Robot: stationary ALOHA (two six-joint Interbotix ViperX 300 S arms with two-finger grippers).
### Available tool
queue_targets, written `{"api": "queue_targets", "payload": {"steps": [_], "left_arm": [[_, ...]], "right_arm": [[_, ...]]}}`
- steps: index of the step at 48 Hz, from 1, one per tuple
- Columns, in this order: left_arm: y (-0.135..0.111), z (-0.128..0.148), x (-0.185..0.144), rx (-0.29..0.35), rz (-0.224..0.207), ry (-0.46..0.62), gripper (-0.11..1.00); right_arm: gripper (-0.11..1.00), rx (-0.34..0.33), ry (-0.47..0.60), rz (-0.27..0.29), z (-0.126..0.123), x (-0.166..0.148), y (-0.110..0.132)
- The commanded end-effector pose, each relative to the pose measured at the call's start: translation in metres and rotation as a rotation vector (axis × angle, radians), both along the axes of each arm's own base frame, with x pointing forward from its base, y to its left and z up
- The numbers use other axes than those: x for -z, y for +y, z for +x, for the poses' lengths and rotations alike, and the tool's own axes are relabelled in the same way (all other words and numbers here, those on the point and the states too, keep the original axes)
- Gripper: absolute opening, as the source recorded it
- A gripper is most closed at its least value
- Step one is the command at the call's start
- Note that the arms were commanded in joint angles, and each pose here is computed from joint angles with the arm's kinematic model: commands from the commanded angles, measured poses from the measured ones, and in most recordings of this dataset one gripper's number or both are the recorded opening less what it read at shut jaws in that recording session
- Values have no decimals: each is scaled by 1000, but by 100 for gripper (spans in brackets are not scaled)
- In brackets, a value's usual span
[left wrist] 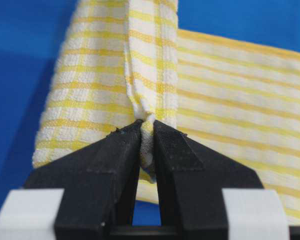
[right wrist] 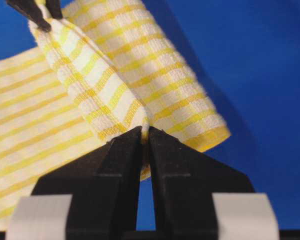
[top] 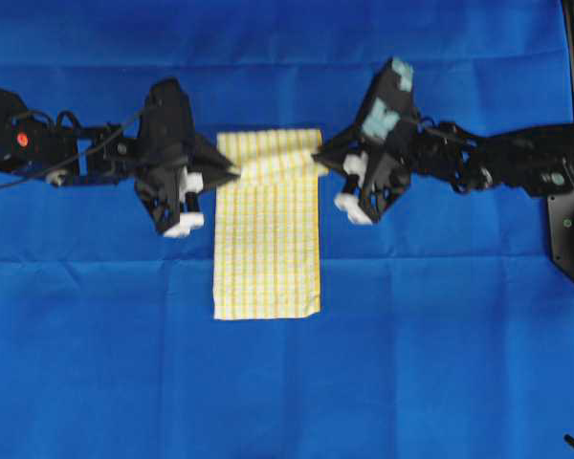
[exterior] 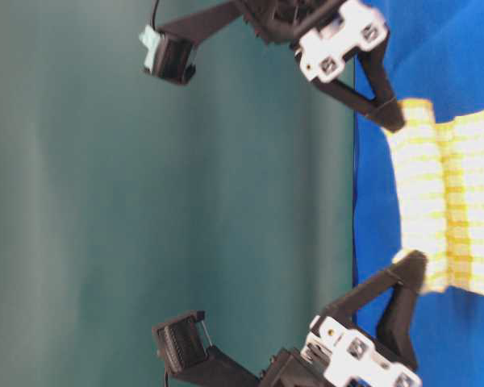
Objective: Fold the yellow towel.
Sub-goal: 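Fold the top end down over the strip toward the bottom end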
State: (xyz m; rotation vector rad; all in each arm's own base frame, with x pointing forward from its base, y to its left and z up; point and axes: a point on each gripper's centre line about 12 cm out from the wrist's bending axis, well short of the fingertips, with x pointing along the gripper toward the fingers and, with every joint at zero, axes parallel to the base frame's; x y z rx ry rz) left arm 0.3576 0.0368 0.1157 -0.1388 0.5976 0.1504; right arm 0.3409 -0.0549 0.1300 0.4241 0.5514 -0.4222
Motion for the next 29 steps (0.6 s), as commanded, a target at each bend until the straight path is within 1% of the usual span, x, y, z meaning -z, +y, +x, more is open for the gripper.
{"api": "queue_targets", "payload": {"steps": [1,5,11,16,24,29], "left_arm": [[-18,2,-10,41,-10,-27,6],[-32,2,-8,70,-25,-23,6],[-51,3,-8,109,-47,-24,6],[-68,2,-7,147,-62,-20,6],[-90,2,-6,206,-64,-18,6],[-99,2,-6,229,-64,-19,6]], "right_arm": [[4,-21,-47,2,2,-10,18],[4,-55,-52,11,3,-10,33],[4,-81,-47,35,3,-8,51],[4,-108,-45,44,3,-7,64],[4,-148,-42,47,6,-6,78],[4,-164,-41,49,9,-5,85]]}}
